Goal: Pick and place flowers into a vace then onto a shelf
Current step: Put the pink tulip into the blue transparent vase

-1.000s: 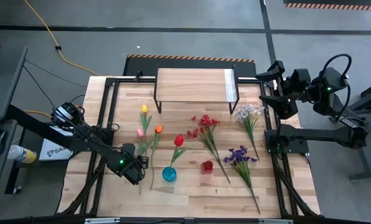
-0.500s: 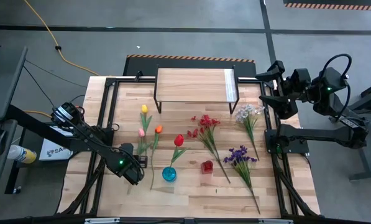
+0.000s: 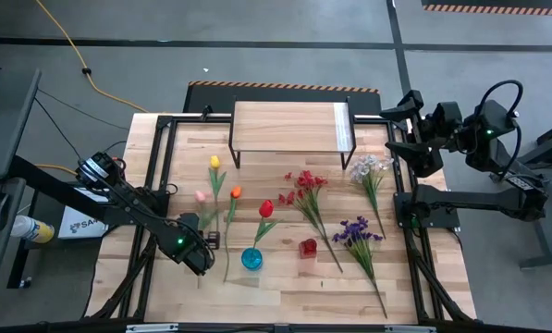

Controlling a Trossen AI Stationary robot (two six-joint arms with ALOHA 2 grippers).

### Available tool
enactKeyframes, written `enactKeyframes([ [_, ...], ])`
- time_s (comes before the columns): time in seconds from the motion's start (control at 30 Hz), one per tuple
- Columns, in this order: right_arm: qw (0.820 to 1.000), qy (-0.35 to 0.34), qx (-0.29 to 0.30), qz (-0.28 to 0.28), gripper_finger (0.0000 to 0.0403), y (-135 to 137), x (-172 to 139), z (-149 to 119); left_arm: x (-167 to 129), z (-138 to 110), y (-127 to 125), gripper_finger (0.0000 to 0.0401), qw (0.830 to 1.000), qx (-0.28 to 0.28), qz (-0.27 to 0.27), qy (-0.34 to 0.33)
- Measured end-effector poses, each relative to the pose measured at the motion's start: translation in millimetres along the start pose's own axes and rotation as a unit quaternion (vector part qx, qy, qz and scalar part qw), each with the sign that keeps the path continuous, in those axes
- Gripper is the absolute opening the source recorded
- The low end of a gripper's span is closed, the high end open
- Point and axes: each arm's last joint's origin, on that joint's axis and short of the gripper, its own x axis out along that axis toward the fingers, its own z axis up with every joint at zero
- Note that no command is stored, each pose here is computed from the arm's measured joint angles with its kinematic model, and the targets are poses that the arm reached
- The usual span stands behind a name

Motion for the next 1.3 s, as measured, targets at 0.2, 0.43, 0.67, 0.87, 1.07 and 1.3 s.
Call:
enactKeyframes([
  [0.2,1.000,0.000,0.000,0.000,0.0353,0,0,0,0,0,1,0.0020,1.000,-0.008,0.003,-0.003],
  [0.43,1.000,0.000,0.000,0.000,0.0353,0,0,0,-7,0,-4,0.0020,1.000,-0.008,-0.003,-0.021],
  [0.67,1.000,-0.001,-0.003,-0.006,0.0354,0,0,0,-35,0,-15,0.0020,0.999,-0.004,-0.006,-0.042],
  [0.87,1.000,-0.001,-0.004,-0.007,0.0353,0,0,0,-77,6,-27,0.0020,0.996,0.007,-0.011,-0.092],
  [1.07,1.000,-0.001,-0.004,-0.007,0.0354,0,0,0,-133,20,-34,0.0020,0.987,0.040,-0.024,-0.155],
  [1.3,1.000,-0.001,-0.004,-0.007,0.0353,0,0,0,-170,26,-39,0.0020,0.964,0.072,-0.151,-0.206],
])
